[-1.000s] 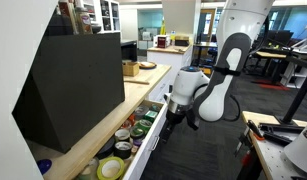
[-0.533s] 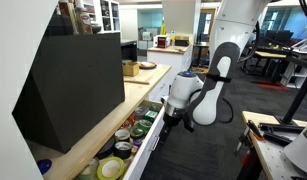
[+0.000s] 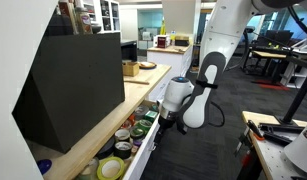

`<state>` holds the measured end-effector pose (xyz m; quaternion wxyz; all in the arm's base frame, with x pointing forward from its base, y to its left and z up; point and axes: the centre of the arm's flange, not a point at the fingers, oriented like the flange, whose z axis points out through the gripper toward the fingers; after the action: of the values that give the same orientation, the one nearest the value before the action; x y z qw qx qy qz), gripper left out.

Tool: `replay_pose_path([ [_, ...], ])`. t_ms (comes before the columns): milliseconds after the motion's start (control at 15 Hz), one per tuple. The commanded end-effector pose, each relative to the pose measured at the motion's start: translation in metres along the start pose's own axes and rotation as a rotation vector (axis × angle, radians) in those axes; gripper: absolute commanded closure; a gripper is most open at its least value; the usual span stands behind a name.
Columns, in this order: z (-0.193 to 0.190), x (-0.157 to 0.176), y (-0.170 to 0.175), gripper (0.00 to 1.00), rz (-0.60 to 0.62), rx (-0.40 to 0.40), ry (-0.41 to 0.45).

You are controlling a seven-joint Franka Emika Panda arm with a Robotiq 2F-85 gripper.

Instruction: Close the top drawer

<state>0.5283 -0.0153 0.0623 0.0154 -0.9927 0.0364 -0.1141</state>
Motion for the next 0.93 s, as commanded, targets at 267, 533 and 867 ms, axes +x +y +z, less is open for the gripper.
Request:
replay_pose_path([
  [267, 0.021, 0.021, 0.006, 0.00, -0.026, 0.006, 0.053],
  [533, 0.024, 0.032, 0.008, 0.00, -0.046, 0.004, 0.074],
  [867, 0.029, 0.041, 0.005, 0.00, -0.074, 0.005, 0.080],
])
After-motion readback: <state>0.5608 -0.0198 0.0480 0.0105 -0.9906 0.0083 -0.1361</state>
